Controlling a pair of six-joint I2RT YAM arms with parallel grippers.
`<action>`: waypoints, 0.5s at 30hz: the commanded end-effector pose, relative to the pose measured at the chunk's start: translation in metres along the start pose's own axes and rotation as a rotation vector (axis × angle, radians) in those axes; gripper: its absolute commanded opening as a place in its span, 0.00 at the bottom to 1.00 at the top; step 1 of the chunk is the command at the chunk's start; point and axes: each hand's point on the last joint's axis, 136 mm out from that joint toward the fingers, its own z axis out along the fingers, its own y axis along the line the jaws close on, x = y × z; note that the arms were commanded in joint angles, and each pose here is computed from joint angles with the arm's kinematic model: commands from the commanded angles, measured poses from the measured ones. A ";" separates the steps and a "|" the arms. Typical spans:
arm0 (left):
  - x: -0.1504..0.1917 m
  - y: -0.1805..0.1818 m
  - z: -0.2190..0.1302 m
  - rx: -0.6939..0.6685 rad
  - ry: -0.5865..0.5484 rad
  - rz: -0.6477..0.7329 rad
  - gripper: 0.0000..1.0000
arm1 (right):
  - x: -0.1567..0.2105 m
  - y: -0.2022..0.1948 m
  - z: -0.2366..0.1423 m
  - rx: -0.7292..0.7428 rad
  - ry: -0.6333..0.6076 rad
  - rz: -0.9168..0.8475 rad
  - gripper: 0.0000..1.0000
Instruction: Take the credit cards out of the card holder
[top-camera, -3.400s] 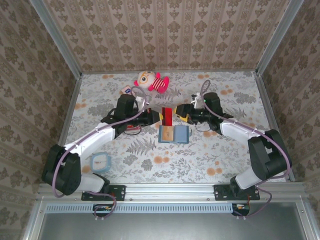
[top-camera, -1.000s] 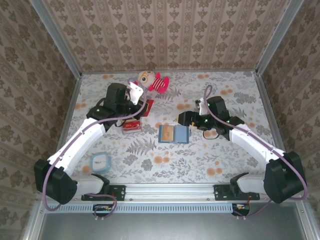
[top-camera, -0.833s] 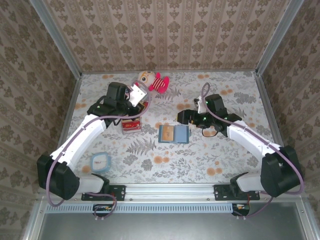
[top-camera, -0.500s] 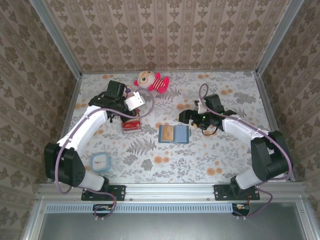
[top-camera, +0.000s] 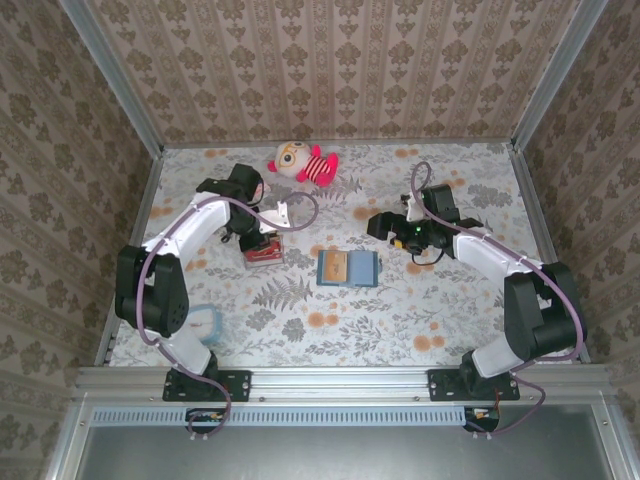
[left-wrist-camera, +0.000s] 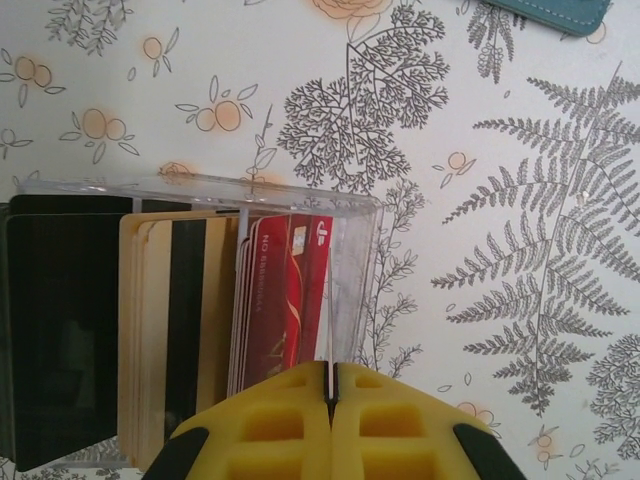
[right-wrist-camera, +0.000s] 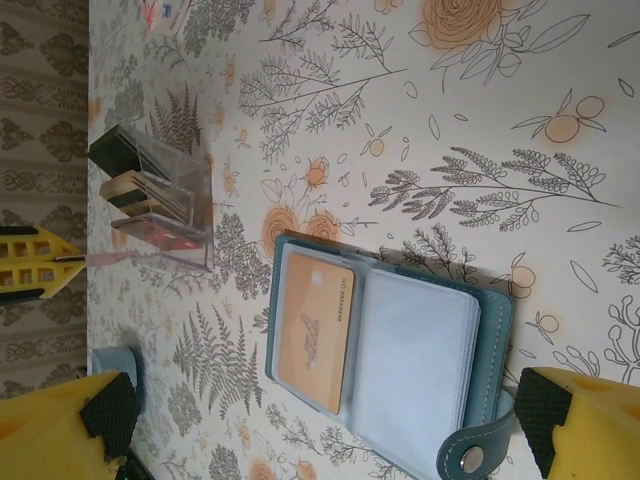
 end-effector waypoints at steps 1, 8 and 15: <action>-0.004 -0.003 -0.003 0.021 0.009 0.044 0.00 | -0.004 0.004 0.000 -0.028 -0.001 0.000 1.00; -0.003 0.006 0.003 0.013 0.049 0.075 0.00 | -0.003 0.001 0.001 -0.030 -0.003 0.013 1.00; 0.003 0.012 0.016 0.034 0.111 0.100 0.00 | -0.002 -0.001 0.000 -0.032 -0.001 0.017 1.00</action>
